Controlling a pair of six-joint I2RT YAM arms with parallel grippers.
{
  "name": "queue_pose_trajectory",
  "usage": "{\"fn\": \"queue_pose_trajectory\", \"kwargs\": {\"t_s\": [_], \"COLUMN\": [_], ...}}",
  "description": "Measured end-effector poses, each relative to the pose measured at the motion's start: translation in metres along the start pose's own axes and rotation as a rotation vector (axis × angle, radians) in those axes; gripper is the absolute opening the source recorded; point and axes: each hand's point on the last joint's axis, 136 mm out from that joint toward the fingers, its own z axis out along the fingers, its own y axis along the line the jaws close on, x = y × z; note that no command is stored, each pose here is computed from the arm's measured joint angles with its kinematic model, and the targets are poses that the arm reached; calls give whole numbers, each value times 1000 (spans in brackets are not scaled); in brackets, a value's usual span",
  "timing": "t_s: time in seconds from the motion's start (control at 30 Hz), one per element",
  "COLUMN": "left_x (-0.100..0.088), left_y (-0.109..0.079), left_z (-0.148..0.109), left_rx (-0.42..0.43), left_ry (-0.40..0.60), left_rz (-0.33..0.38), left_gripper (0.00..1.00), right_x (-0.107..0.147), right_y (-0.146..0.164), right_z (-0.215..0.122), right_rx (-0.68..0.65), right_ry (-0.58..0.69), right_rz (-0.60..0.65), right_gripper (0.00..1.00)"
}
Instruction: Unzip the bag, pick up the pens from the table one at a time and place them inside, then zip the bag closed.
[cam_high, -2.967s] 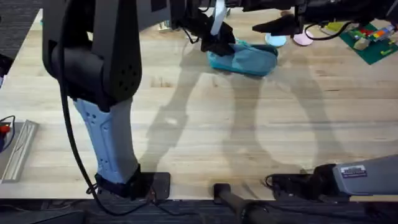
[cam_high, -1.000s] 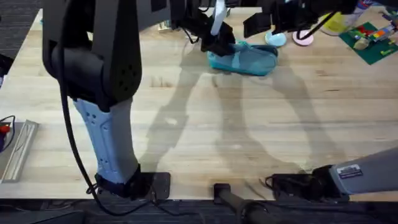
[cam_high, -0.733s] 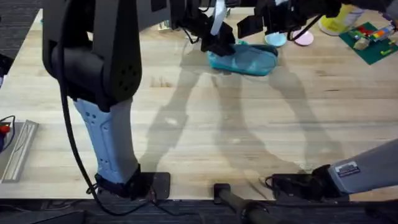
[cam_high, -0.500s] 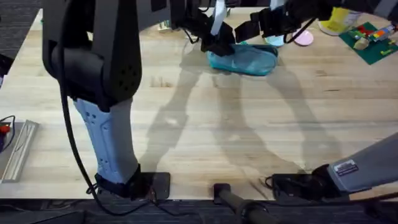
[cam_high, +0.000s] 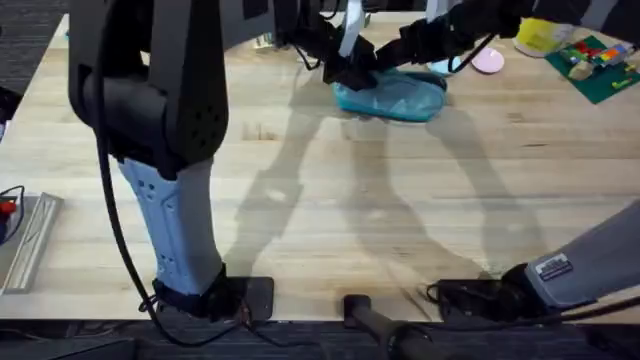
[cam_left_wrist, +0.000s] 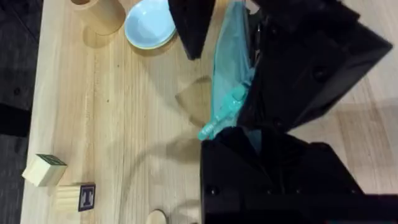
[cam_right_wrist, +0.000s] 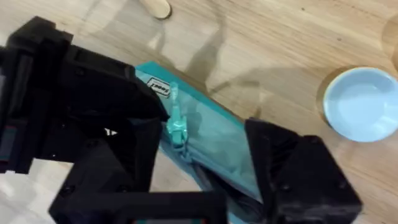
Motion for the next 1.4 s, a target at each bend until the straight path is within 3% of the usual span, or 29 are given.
{"fn": "queue_pose_trajectory", "kwargs": {"t_s": [0.2, 0.53, 1.4], "left_x": [0, 0, 0], "left_y": [0, 0, 0], "left_z": [0, 0, 0], "left_rx": [0, 0, 0], "left_ry": [0, -1, -2], "left_rz": [0, 0, 0], "left_gripper": [43, 43, 43], "right_x": [0, 1, 1], "right_y": [3, 5, 4], "right_z": [0, 0, -12], "right_rx": [-8, -16, 6], "right_ry": [0, 4, 3], "right_rz": [-6, 0, -18], "right_gripper": [581, 52, 36]}}
